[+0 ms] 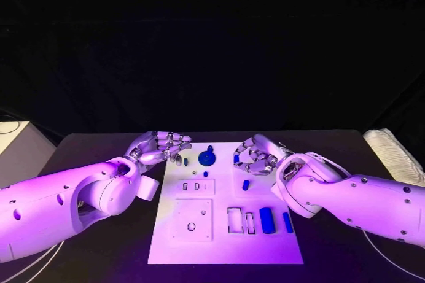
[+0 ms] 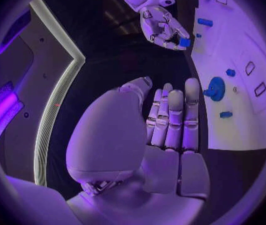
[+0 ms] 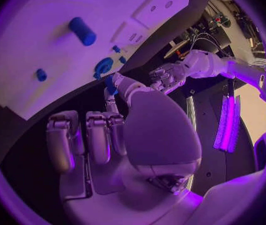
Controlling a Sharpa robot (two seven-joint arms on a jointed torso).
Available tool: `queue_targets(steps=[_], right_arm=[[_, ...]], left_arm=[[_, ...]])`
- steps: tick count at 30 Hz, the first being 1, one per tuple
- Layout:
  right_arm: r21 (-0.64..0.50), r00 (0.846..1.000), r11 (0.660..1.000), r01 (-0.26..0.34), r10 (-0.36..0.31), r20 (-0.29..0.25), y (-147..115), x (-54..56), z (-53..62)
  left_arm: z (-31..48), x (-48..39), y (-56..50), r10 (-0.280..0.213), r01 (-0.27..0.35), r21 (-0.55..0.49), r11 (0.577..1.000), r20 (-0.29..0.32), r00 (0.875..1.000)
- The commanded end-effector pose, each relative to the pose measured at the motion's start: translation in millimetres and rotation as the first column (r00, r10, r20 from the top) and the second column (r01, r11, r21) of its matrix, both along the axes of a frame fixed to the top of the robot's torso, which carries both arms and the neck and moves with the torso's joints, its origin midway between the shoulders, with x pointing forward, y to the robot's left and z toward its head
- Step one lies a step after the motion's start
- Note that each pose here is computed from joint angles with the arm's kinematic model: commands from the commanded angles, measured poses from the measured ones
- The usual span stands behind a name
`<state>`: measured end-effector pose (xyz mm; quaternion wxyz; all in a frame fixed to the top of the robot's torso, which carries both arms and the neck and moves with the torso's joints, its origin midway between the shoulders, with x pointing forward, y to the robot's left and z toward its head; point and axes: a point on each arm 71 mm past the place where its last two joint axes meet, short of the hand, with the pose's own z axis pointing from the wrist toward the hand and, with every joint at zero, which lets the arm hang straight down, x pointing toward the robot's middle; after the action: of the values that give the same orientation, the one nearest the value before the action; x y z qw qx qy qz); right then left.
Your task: Assemble the parts on the task board
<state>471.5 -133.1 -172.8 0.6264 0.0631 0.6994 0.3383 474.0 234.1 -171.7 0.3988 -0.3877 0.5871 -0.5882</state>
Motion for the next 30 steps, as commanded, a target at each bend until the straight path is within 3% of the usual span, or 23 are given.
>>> queue_targets(steps=[1,7,17,30], right_arm=[[-0.039,0.999,0.999,0.032,-0.031,0.026,12,-3.0,-4.7],[-0.074,0.999,0.997,-0.020,0.023,0.035,47,-9.1,-16.6],[-0.101,0.998,0.994,-0.045,0.049,0.032,83,-14.1,-38.9],[-0.124,0.998,0.990,-0.062,0.062,0.002,91,-20.4,-59.0]], left_arm=[[-1.2,2.0,-0.8,0.015,-0.015,0.010,1.000,-0.006,1.000],[-3.6,4.2,-1.0,0.038,-0.038,0.022,0.999,-0.017,0.999],[-4.6,3.8,-4.2,0.040,-0.040,0.027,0.999,-0.028,0.999],[-4.6,2.3,-5.2,0.036,-0.035,0.029,0.999,-0.035,0.999]])
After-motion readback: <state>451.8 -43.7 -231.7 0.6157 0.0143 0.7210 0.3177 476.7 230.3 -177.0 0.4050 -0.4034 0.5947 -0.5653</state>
